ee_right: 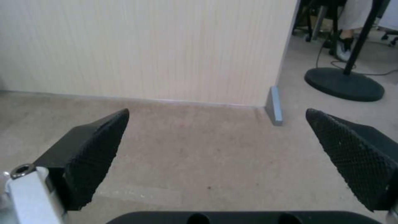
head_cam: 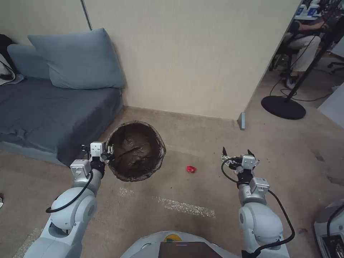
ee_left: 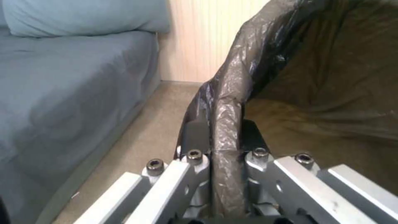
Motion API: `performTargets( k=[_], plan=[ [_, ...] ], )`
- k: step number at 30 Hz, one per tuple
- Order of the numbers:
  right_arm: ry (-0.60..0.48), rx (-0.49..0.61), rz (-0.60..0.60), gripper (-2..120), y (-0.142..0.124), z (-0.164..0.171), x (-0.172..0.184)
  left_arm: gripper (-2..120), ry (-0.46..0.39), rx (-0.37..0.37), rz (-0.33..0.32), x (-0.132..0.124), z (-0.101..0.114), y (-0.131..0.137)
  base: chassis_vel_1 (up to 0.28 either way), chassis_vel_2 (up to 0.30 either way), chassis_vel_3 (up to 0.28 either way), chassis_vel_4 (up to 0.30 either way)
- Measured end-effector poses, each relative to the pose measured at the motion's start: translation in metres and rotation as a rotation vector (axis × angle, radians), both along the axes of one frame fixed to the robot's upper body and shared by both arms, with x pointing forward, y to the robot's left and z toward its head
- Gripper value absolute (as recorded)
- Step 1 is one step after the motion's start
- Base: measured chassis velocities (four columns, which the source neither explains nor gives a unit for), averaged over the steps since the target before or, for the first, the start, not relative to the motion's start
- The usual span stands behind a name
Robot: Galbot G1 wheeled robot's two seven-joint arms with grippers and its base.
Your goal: Pick up the trash bin, then pick up the garbage from the floor and place it into the trash bin.
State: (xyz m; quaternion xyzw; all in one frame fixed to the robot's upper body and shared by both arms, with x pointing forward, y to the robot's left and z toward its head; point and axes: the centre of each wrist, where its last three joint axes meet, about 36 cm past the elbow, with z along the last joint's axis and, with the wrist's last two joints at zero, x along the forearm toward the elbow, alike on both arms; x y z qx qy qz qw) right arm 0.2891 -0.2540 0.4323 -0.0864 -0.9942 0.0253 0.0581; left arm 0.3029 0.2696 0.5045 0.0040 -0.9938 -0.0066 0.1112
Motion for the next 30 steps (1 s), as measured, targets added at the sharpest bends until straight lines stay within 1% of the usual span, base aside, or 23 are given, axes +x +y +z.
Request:
performTargets(
  k=[6,9,10,14,19,21,30],
  plan=[
    [0.027,-0.007,0.044,100,-0.012,-0.007,0.011,4,0.002,0.004,0.0,-0.001,0.003,0.0,0.0,0.0,0.0,0.0],
    [0.062,-0.012,0.072,100,-0.024,-0.02,0.024,4,0.01,0.007,0.007,-0.001,0.004,-0.001,0.0,0.0,0.0,0.0],
    [0.062,-0.012,0.072,100,-0.024,-0.02,0.024,4,0.01,0.007,0.007,-0.001,0.004,-0.001,0.0,0.0,0.0,0.0],
    [0.114,-0.019,0.132,100,-0.037,-0.042,0.045,4,0.009,0.015,0.031,-0.007,0.009,0.001,0.0,0.0,0.0,0.0],
    [0.144,-0.017,0.169,100,-0.04,-0.054,0.058,4,0.005,0.016,0.035,-0.01,0.012,0.0,0.0,0.0,0.0,0.0],
    [0.163,-0.011,0.206,100,-0.04,-0.061,0.066,4,0.004,0.015,0.035,-0.012,0.013,-0.001,0.0,0.0,0.0,0.0],
    [0.244,0.025,0.318,100,-0.029,-0.089,0.09,4,0.008,0.022,0.038,-0.016,0.017,-0.001,0.0,0.0,0.0,0.0]
  ],
)
